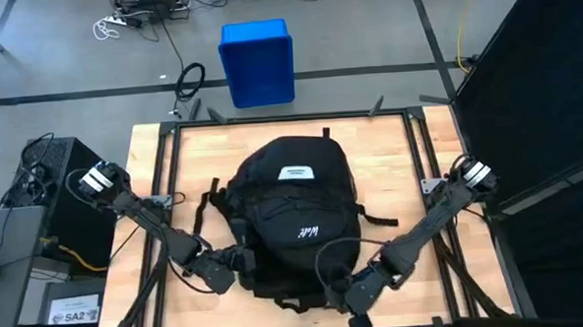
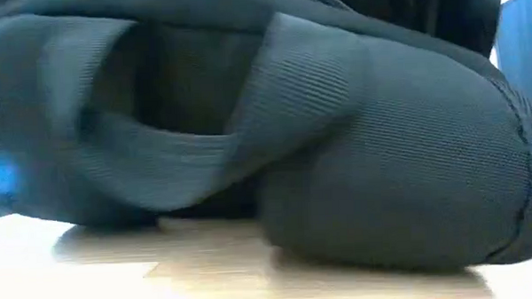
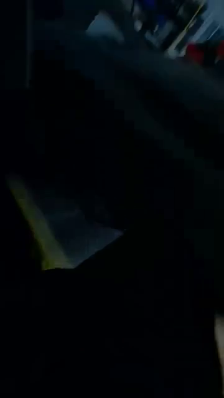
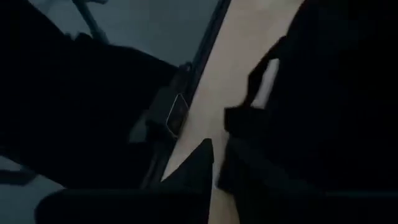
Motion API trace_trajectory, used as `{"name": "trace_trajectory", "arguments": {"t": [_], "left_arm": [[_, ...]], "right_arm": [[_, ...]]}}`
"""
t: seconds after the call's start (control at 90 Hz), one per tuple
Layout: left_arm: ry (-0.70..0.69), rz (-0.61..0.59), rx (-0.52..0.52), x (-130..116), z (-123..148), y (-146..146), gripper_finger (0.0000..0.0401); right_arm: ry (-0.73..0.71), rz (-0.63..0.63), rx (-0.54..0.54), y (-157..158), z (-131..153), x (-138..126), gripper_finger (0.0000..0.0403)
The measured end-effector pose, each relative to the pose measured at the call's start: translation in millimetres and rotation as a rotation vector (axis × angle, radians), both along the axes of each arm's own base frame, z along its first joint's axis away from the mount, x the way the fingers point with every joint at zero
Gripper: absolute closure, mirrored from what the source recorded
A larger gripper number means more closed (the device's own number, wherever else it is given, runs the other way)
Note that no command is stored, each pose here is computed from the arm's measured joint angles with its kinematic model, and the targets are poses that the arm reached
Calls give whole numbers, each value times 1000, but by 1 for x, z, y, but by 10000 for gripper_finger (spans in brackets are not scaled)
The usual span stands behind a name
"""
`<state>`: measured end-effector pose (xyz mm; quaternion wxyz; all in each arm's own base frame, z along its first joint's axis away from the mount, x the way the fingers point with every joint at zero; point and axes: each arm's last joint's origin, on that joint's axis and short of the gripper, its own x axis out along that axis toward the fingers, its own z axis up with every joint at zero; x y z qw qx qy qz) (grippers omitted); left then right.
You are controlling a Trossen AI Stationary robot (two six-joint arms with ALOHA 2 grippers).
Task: Unpack backpack
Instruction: Close the backpack
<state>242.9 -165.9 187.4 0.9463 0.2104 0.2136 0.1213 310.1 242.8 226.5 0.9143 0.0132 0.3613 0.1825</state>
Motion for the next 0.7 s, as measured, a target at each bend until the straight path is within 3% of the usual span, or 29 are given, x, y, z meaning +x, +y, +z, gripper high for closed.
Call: {"name": "trace_trajectory", "arguments": {"t": [0.222,0.389,0.611,0.7], "left_arm": [[-45,133,60,17,5,25,187],[-42,286,137,26,5,49,187],[-40,361,153,32,6,66,187],[-36,359,158,31,7,66,187]], "right_arm": [[101,38,247,-31,-48,1,399],[150,136,428,-29,-62,-12,399],[71,252,511,-2,-54,-28,400],[98,234,521,7,-52,-37,400]]}}
